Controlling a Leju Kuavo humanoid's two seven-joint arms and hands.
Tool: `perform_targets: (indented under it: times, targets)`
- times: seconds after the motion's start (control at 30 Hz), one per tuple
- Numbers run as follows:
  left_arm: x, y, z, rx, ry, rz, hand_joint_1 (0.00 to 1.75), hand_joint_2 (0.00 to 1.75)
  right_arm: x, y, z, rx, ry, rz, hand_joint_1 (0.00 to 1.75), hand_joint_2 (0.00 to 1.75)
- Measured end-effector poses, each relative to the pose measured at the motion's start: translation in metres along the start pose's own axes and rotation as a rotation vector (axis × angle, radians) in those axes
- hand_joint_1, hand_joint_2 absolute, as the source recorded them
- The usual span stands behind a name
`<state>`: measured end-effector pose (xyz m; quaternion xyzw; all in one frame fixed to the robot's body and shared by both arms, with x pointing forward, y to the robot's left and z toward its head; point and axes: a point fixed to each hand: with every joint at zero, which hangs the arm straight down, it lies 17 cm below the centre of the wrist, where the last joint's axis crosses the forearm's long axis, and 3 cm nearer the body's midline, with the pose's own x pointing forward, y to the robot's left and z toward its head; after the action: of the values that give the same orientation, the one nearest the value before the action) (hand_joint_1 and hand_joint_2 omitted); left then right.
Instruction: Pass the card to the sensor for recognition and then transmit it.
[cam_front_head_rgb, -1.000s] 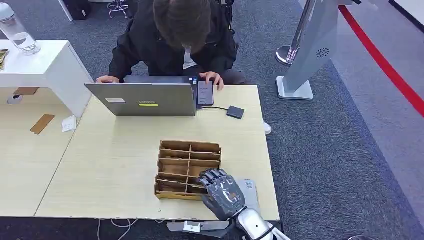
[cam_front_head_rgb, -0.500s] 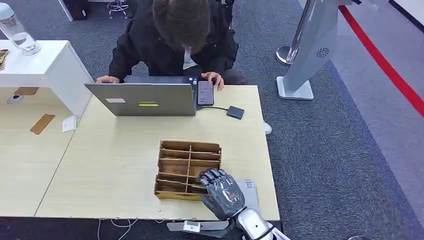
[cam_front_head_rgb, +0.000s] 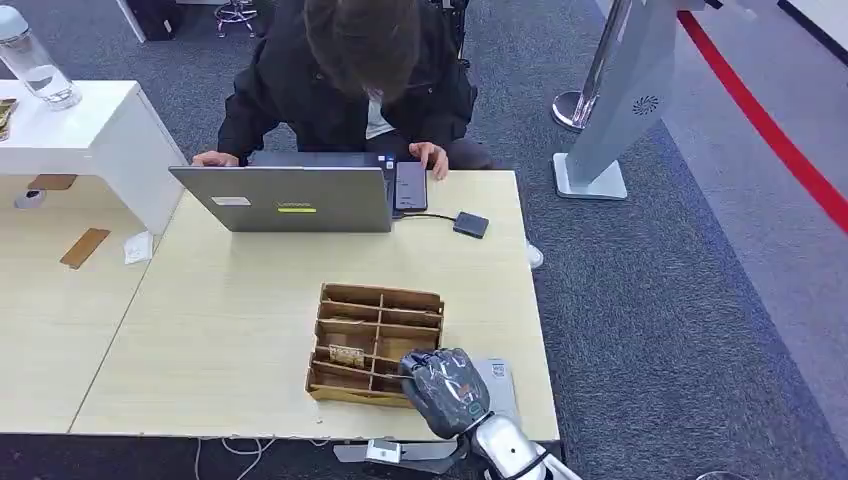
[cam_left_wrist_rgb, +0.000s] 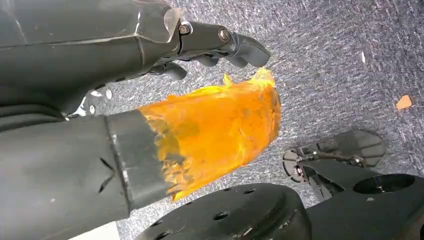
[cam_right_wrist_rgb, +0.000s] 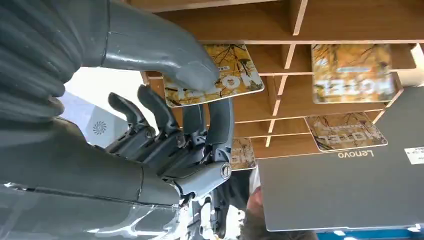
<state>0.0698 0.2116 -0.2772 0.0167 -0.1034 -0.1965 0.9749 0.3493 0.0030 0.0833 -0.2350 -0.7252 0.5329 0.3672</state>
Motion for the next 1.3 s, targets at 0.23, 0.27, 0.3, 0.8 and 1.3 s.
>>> perform_targets:
  times: [0.23, 0.27, 0.3, 0.8, 1.3]
  targets:
    - [0.000, 0.000, 0.000, 0.000, 0.000, 0.000, 0.00, 0.00, 0.000, 0.000, 0.000, -0.001, 0.000, 0.000, 1.75, 1.75]
    - [0.000, 0.000, 0.000, 0.000, 0.000, 0.000, 0.00, 0.00, 0.000, 0.000, 0.000, -0.001, 0.000, 0.001, 1.75, 1.75]
    - [0.000, 0.000, 0.000, 0.000, 0.000, 0.000, 0.00, 0.00, 0.000, 0.000, 0.000, -0.001, 0.000, 0.000, 1.75, 1.75]
    - [0.000, 0.000, 0.000, 0.000, 0.000, -0.002, 0.00, 0.00, 0.008, -0.016, 0.000, -0.079, -0.037, -0.014, 1.75, 1.75]
    - [0.000, 0.000, 0.000, 0.001, -0.003, 0.004, 0.00, 0.00, 0.034, -0.089, 0.000, -0.299, -0.106, -0.048, 1.75, 1.75]
